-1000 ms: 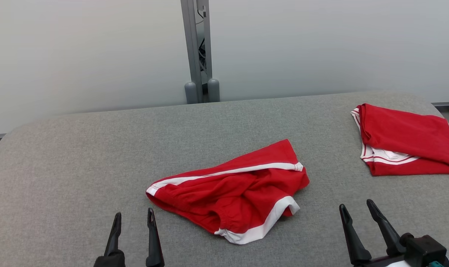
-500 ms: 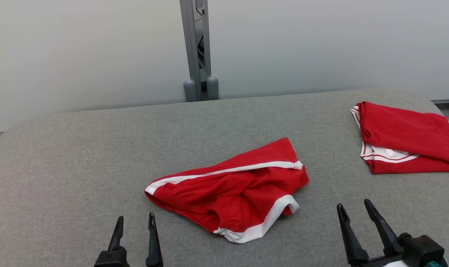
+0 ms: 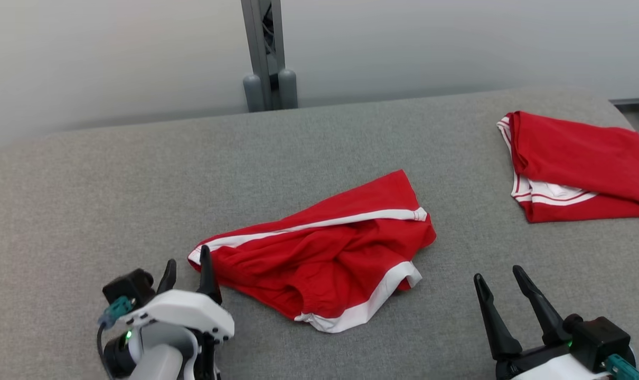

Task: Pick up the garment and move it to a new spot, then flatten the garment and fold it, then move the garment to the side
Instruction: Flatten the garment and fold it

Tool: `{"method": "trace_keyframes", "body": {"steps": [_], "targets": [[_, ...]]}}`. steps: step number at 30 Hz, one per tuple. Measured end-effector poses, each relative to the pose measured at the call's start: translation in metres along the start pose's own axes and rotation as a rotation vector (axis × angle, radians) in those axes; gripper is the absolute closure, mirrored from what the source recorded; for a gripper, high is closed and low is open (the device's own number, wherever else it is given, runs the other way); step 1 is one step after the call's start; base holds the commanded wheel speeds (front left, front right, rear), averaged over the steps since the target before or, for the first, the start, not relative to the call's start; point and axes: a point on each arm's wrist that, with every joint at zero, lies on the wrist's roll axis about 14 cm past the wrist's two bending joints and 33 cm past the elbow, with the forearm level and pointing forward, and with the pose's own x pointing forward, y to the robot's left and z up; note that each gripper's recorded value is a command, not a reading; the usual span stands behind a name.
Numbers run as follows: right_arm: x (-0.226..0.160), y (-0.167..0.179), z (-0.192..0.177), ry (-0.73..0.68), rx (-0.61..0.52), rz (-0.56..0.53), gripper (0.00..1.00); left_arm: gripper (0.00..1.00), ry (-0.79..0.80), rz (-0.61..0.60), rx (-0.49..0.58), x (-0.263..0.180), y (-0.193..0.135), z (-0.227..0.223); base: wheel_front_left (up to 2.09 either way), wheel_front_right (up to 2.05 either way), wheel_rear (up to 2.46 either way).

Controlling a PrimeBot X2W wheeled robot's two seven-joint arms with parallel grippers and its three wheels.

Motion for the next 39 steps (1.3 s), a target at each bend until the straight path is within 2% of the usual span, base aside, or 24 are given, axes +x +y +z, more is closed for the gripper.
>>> {"method": "trace_keyframes", "body": {"steps": [10,12,13,15,17,18,19,25,33,36,39], "targets": [[0.012,-0.012,-0.009,0.034,-0.004,-0.013,0.0,0.0,0.147,0.084,0.059,0.032,0.013,-0.028,0.0,0.0,0.0],[0.014,-0.012,-0.009,0.034,-0.005,-0.01,0.0,0.05,0.173,0.103,0.068,0.033,0.017,-0.033,0.0,0.0,0.0],[0.015,-0.012,-0.009,0.033,-0.006,-0.009,0.0,0.11,0.18,0.108,0.067,0.034,0.019,-0.035,0.0,0.0,0.0],[0.016,-0.012,-0.009,0.033,-0.007,-0.008,0.0,0.34,0.196,0.105,0.056,0.034,0.019,-0.038,0.0,0.0,0.0],[0.017,-0.011,-0.008,0.032,-0.007,-0.005,0.0,0.85,0.213,0.096,0.04,0.032,0.019,-0.041,0.0,0.0,0.0],[0.017,-0.011,-0.008,0.032,-0.007,-0.003,0.0,0.85,0.217,0.089,0.028,0.032,0.018,-0.042,0.0,0.0,0.0],[0.017,-0.01,-0.008,0.032,-0.007,0.0,0.0,1.0,0.223,0.08,0.016,0.031,0.016,-0.043,0.0,0.0,0.0],[0.019,-0.003,-0.009,0.034,-0.006,0.025,0.0,1.0,0.223,0.058,-0.015,0.026,0.011,-0.045,0.0,0.0,0.0],[0.038,0.004,-0.008,0.029,0.011,0.06,0.0,1.0,0.097,-0.015,-0.031,0.025,-0.008,-0.021,0.0,0.0,0.0],[0.05,0.011,-0.03,0.104,0.056,0.095,0.0,1.0,0.062,-0.047,-0.034,0.025,-0.016,-0.013,0.0,0.0,0.0],[0.064,0.012,-0.049,0.188,0.045,0.135,0.0,1.0,0.054,-0.055,-0.03,0.023,-0.018,-0.012,0.0,0.0,0.0]]}}
